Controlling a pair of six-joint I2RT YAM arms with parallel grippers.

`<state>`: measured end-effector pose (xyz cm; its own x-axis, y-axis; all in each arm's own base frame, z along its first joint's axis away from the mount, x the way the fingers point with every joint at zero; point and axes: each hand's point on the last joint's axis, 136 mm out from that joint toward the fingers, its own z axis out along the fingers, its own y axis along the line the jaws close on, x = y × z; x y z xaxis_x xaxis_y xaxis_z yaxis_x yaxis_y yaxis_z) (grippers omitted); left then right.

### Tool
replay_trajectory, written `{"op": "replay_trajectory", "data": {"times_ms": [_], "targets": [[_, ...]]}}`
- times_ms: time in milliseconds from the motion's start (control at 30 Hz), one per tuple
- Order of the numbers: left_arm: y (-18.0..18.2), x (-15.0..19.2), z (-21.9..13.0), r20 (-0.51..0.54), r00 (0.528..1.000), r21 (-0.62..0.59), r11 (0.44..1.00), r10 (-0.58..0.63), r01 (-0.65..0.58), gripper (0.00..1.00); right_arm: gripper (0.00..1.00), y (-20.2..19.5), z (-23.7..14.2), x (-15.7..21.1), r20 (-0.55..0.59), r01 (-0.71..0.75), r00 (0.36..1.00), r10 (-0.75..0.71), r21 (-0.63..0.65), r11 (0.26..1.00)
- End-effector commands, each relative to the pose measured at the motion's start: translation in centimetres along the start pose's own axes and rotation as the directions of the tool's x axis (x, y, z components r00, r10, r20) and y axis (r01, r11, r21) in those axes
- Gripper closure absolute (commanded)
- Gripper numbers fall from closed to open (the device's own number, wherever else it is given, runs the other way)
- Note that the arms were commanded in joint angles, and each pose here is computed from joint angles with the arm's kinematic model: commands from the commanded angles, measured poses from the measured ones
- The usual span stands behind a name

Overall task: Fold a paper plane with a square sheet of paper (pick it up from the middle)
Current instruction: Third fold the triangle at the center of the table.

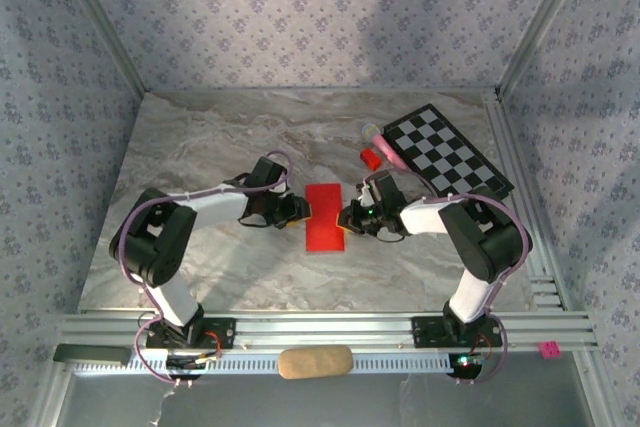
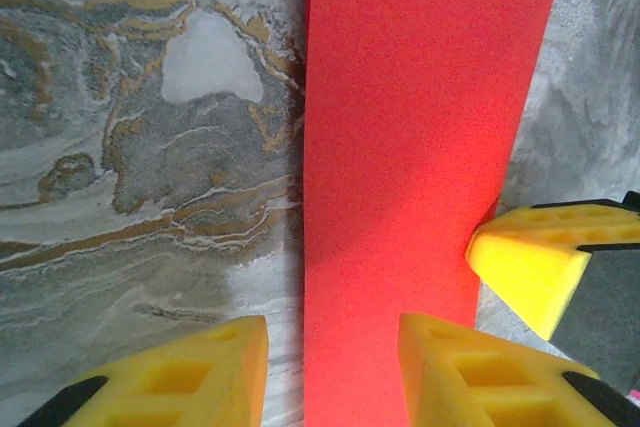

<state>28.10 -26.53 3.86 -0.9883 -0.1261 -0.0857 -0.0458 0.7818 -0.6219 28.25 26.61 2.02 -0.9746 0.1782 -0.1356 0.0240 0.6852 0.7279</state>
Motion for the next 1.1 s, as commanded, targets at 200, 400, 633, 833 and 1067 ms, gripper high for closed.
{"op": "replay_trajectory", "data": {"times_ms": [200, 400, 633, 833, 1067], "targets": [[-0.8, 0.4, 1.1, -0.033, 0.999, 0.054, 0.998, -0.016, 0.018, 0.63, 0.91, -3.7, 0.3, 1.8, -0.038, -0.067, 0.997, 0.072, 0.129, 0.989], [-1.0, 0.5, 1.3, -0.031, 0.999, 0.087, 0.996, -0.026, 0.029, 0.66, 0.91, -3.3, 0.0, 1.7, -0.03, -0.064, 0.997, 0.068, 0.124, 0.99], [0.0, 0.6, 1.5, -0.032, 0.998, 0.047, 0.998, -0.046, 0.047, 0.65, 0.9, -3.0, 0.0, 1.6, -0.027, -0.06, 0.998, 0.063, 0.119, 0.991], [0.3, 0.9, 1.6, -0.04, 0.998, 0.045, 0.998, -0.044, 0.046, 0.64, 0.9, -3.1, 0.1, 1.7, -0.031, -0.058, 0.998, 0.062, 0.122, 0.991], [-0.7, 0.9, 1.9, -0.053, 0.997, 0.103, 0.993, -0.055, 0.061, 0.65, 0.9, -3.2, 0.0, 1.5, -0.011, -0.061, 0.998, 0.063, 0.131, 0.99]]}}
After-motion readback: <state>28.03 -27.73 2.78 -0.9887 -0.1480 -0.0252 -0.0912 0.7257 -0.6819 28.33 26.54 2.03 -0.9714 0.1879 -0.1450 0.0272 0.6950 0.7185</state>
